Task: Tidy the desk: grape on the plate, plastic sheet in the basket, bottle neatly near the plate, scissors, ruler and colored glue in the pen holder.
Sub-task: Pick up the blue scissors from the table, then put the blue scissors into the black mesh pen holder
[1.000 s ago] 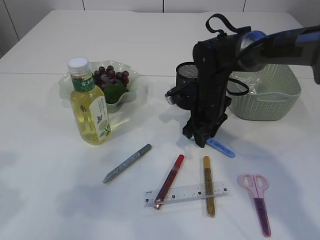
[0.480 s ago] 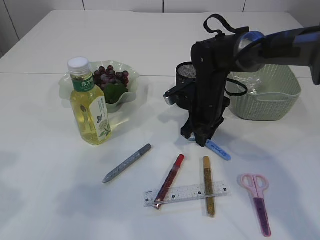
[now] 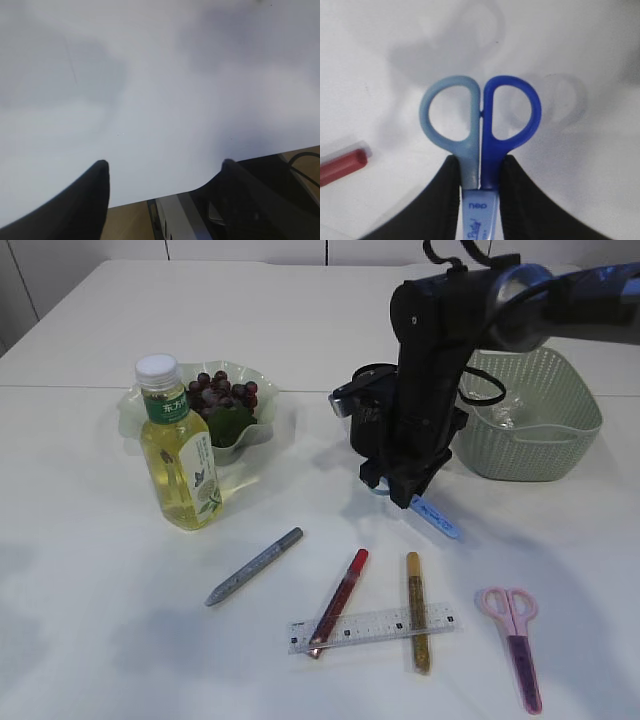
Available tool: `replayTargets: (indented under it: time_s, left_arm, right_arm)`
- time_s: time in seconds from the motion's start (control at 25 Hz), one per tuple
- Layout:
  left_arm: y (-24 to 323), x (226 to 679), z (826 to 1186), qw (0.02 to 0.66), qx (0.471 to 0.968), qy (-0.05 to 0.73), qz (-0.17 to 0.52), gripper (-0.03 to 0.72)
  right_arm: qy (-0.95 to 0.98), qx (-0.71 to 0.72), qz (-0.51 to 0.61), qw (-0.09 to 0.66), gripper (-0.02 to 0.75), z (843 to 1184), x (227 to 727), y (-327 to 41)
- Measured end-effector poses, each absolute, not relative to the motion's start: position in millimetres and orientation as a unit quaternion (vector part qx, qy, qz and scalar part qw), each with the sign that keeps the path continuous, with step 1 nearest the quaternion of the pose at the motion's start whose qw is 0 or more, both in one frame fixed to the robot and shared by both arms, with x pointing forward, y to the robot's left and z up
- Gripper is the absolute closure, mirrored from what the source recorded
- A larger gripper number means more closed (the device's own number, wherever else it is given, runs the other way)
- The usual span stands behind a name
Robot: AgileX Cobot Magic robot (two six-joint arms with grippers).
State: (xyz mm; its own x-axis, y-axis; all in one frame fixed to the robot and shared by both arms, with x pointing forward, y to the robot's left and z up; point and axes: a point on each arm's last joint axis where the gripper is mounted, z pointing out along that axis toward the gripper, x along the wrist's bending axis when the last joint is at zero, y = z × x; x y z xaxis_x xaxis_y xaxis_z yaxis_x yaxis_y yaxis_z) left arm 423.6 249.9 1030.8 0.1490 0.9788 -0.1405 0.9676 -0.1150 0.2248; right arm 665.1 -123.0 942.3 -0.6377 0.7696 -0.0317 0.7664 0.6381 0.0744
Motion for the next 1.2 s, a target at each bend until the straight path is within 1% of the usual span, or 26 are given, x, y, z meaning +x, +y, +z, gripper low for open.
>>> replayTargets:
  time_s: [0.2, 0.36, 0.64, 0.76, 0.92, 1.0, 1.2]
  left_arm:
    - [250, 424, 1031, 0.132, 0.746, 0.652, 0.021, 0.193]
    - [250, 424, 1031, 0.132, 0.746, 0.652, 0.021, 0.193]
    - [250, 424, 1031, 0.132, 0.746, 0.652, 0.021, 0.194]
    - [250, 423, 1031, 0.131, 0.747, 0.652, 0.021, 0.194]
    - [250, 423, 1031, 0.131, 0.747, 0.652, 0.02, 0.194]
    - [250, 423, 1031, 0.131, 0.747, 0.652, 0.02, 0.194]
    - [250, 423, 1031, 0.131, 0.747, 0.652, 0.02, 0.194]
  right_arm:
    - [0.906, 0.417, 0.073, 0.024, 0.541, 970, 662, -119]
    - [0.898, 0.417, 0.137, 0.018, 0.541, 1002, 665, -117]
    - [0.859, 0.437, 0.265, 0.027, 0.542, 1040, 692, -143]
    - [0.843, 0.439, 0.309, 0.047, 0.542, 1045, 702, -155]
    - [0.832, 0.423, 0.345, 0.102, 0.542, 1051, 715, -166]
    - [0.828, 0.411, 0.357, 0.133, 0.542, 1054, 720, -167]
    - [0.806, 0.404, 0.392, 0.183, 0.542, 1056, 731, -166]
